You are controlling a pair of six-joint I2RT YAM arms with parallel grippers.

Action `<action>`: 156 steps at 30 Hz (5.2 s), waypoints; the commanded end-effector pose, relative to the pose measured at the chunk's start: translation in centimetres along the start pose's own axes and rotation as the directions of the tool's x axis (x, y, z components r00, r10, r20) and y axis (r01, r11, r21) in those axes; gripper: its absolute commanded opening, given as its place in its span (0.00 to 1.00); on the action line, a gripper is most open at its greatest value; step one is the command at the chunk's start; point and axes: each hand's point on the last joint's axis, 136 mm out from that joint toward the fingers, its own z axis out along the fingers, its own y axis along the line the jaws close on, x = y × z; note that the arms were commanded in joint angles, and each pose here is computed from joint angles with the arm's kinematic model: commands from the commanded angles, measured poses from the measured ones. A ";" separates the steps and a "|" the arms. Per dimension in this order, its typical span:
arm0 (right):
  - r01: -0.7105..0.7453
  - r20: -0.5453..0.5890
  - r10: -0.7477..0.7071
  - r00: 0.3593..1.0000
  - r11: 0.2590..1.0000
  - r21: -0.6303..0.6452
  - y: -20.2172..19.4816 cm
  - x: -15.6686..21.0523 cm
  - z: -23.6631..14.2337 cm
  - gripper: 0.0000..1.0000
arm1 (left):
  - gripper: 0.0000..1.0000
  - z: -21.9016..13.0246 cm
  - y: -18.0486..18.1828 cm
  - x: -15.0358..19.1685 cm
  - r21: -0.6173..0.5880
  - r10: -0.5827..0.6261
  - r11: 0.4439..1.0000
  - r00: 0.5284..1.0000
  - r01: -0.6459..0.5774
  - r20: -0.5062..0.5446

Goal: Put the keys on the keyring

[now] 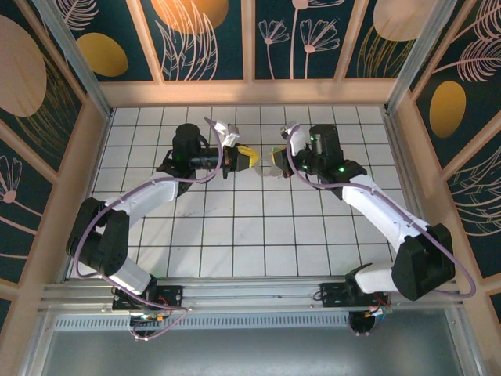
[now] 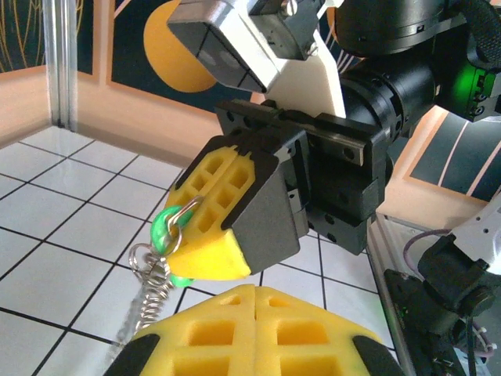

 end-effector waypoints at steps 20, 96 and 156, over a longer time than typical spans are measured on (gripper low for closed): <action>0.013 -0.061 -0.014 0.998 1.000 -0.019 -2.8 -2.5 6.9 0.00 | 0.12 -6.0 2.3 -4.0 -0.303 0.061 0.953 0.975 0.007 0.214; -0.310 0.023 0.309 0.951 0.946 0.098 -1.9 7.5 -0.5 0.99 | 0.99 -11.9 2.9 -4.0 -0.606 0.087 0.789 0.958 0.101 0.273; -0.319 0.440 -0.015 0.898 0.669 0.672 -22.6 14.3 -11.2 0.99 | 0.99 -31.9 13.7 12.9 -0.991 0.186 0.042 0.973 0.128 0.133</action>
